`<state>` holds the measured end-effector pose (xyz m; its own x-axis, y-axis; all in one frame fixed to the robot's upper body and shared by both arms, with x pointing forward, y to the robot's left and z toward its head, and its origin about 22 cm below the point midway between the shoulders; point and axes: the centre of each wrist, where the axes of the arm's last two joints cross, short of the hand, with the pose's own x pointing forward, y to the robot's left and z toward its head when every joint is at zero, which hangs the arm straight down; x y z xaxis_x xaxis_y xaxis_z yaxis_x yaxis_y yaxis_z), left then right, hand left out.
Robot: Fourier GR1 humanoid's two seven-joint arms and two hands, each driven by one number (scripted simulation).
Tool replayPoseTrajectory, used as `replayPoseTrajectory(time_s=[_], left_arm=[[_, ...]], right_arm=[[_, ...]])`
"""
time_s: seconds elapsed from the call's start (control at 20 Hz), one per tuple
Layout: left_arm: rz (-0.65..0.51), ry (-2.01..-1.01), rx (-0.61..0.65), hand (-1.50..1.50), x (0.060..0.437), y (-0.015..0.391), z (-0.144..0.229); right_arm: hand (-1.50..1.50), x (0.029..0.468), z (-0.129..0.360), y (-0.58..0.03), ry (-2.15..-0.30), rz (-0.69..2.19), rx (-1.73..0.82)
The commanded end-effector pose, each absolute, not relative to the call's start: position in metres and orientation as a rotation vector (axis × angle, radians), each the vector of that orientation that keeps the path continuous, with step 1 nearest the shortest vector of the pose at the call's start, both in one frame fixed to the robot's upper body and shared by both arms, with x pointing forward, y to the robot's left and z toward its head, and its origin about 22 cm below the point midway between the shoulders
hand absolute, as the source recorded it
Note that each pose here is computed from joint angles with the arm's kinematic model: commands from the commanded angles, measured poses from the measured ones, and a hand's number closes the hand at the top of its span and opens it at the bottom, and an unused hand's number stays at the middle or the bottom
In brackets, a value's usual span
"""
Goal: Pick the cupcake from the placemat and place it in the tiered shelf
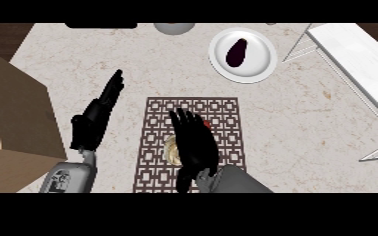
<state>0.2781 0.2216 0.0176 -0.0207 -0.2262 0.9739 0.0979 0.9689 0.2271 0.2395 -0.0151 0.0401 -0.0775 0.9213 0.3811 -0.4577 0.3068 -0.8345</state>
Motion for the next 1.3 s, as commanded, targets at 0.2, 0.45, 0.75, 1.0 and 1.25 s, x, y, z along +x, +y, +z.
replayPoseTrajectory(time_s=[0.2,0.45,0.75,1.0,1.25], left_arm=[[-0.268,-1.567,0.113,0.00,0.287,0.221,0.021],[-0.263,-1.572,0.098,0.00,0.293,0.243,0.024],[-0.265,-1.572,0.108,0.00,0.292,0.221,0.014],[-0.241,-1.576,0.107,0.00,0.275,0.229,0.017],[-0.223,-1.580,0.145,0.00,0.283,0.235,0.024]], right_arm=[[-1.50,0.246,0.031,-0.008,-1.121,1.270,-0.534],[1.50,0.249,0.011,-0.012,-1.110,1.384,-0.553],[1.50,0.232,0.013,0.001,-1.193,1.362,-0.581],[1.50,0.274,0.016,-0.035,-1.130,1.114,-0.698],[1.50,0.345,0.039,-0.108,-0.775,0.432,-0.951]])
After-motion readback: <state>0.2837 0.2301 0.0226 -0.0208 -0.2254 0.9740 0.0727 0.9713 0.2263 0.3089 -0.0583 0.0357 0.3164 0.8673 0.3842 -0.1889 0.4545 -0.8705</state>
